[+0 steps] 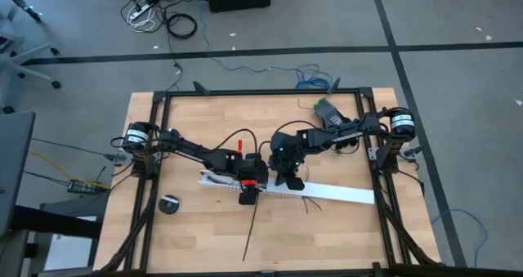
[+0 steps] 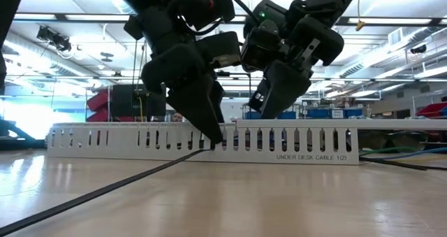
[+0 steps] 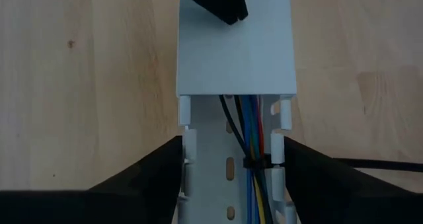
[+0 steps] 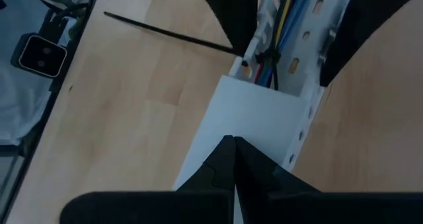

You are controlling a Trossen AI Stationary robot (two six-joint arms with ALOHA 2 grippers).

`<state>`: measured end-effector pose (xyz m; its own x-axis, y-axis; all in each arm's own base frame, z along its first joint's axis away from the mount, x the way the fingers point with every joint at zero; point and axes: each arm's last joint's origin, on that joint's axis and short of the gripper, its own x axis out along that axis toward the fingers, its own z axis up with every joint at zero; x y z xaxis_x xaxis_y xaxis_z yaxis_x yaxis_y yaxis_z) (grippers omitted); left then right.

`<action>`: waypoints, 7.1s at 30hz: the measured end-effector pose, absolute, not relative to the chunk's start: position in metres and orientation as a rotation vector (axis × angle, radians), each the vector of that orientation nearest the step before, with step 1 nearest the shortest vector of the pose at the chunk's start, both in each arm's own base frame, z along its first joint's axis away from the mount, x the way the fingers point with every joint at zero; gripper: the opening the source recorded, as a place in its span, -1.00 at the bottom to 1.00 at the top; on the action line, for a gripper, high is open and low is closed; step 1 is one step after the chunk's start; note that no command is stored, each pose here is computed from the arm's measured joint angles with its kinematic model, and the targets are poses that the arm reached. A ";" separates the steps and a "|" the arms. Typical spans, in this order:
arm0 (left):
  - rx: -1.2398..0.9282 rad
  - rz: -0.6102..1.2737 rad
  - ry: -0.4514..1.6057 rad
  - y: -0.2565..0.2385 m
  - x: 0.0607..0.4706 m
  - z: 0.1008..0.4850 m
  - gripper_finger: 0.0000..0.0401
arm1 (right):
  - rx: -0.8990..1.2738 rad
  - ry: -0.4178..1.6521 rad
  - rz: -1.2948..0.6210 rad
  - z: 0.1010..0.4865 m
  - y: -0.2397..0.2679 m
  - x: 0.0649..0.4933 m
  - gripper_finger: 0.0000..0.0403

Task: Ziptie cables
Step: Close the lid on the cable duct

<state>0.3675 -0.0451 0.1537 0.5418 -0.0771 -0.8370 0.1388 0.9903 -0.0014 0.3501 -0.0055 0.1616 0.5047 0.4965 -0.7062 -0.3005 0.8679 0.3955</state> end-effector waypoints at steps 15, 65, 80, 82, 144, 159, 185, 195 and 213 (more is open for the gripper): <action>0.076 -0.133 0.998 -0.045 0.366 0.153 0.14 | 0.259 0.972 0.515 0.142 -0.004 0.355 -1.00; 0.147 -0.190 0.917 -0.052 0.372 0.154 0.14 | 0.242 0.939 0.537 0.141 -0.004 0.357 -1.00; 0.156 -0.198 0.904 -0.053 0.372 0.155 0.09 | 0.263 0.906 0.572 0.142 -0.004 0.359 -1.00; 0.156 -0.198 0.904 -0.053 0.372 0.155 0.09 | 0.261 0.904 0.573 0.142 -0.004 0.359 -1.00; 0.244 -0.129 1.195 -0.056 0.353 0.162 0.34 | 0.295 0.950 0.587 0.130 -0.006 0.366 -1.00; 0.243 -0.127 1.167 -0.056 0.351 0.152 0.24 | 0.298 0.951 0.591 0.130 -0.006 0.366 -1.00; 0.278 -0.152 1.073 -0.058 0.359 0.154 0.09 | 0.309 0.913 0.640 0.131 -0.004 0.368 -1.00; 0.275 -0.151 1.054 -0.058 0.361 0.155 0.09 | 0.302 0.897 0.652 0.131 -0.004 0.369 -1.00; 0.259 -0.150 1.027 -0.058 0.363 0.158 0.09 | 0.304 0.856 0.664 0.150 -0.006 0.374 -0.99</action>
